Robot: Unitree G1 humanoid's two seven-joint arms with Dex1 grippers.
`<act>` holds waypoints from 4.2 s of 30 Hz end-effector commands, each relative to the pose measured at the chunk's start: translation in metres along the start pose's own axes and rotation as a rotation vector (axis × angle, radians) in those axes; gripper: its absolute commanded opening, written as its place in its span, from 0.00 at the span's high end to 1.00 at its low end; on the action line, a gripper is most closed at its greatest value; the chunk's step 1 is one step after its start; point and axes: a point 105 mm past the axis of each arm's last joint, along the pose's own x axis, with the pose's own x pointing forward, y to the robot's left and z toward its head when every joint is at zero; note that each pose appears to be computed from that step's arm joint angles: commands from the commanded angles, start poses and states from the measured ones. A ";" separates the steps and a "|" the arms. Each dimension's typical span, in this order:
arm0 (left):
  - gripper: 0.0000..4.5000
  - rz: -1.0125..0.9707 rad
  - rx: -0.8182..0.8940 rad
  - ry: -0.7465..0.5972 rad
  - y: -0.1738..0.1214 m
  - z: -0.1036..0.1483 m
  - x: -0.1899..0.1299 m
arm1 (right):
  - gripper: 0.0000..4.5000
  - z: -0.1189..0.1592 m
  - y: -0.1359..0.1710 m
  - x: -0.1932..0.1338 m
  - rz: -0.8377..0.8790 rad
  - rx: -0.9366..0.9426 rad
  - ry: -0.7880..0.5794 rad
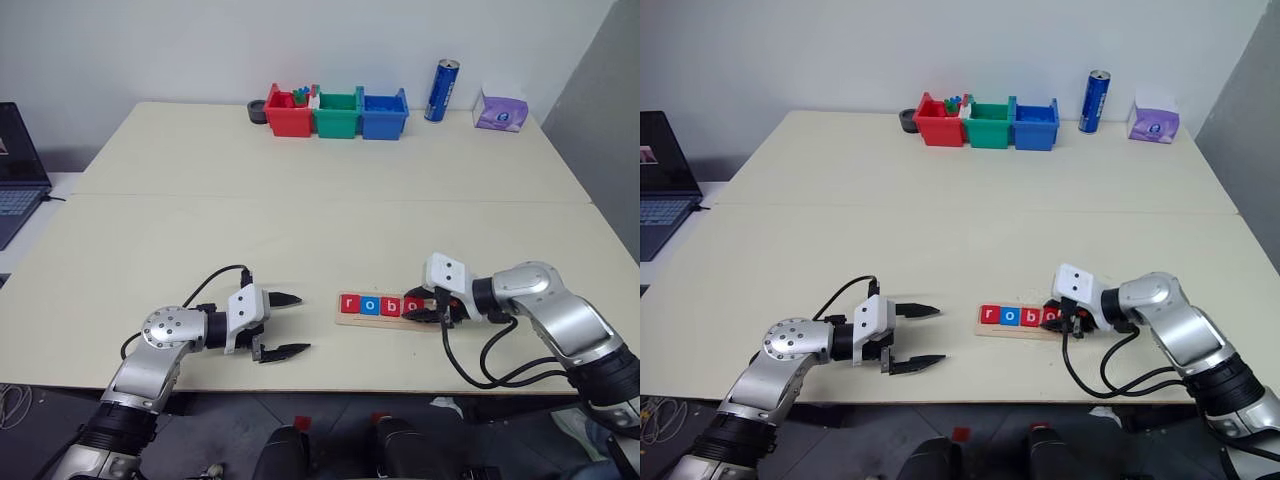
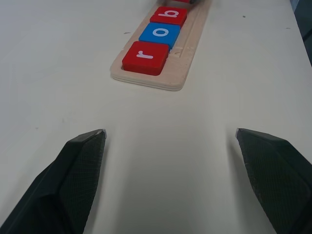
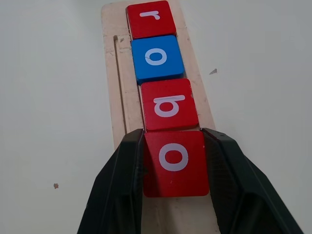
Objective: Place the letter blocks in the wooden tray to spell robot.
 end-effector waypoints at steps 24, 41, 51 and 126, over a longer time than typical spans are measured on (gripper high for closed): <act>0.00 0.013 0.041 -0.030 0.000 0.016 0.002 | 0.28 0.018 0.021 -0.044 -0.103 0.005 -0.067; 0.00 -0.013 0.048 -0.033 0.002 0.016 0.007 | 0.99 0.007 0.028 -0.009 -0.153 0.053 -0.035; 0.00 -0.005 0.037 -0.024 0.001 0.004 0.003 | 0.99 0.006 0.015 -0.002 -0.194 0.064 -0.033; 0.00 -0.039 0.042 -0.058 -0.003 0.008 0.012 | 0.00 -0.145 -0.076 -0.119 -1.263 0.841 -0.062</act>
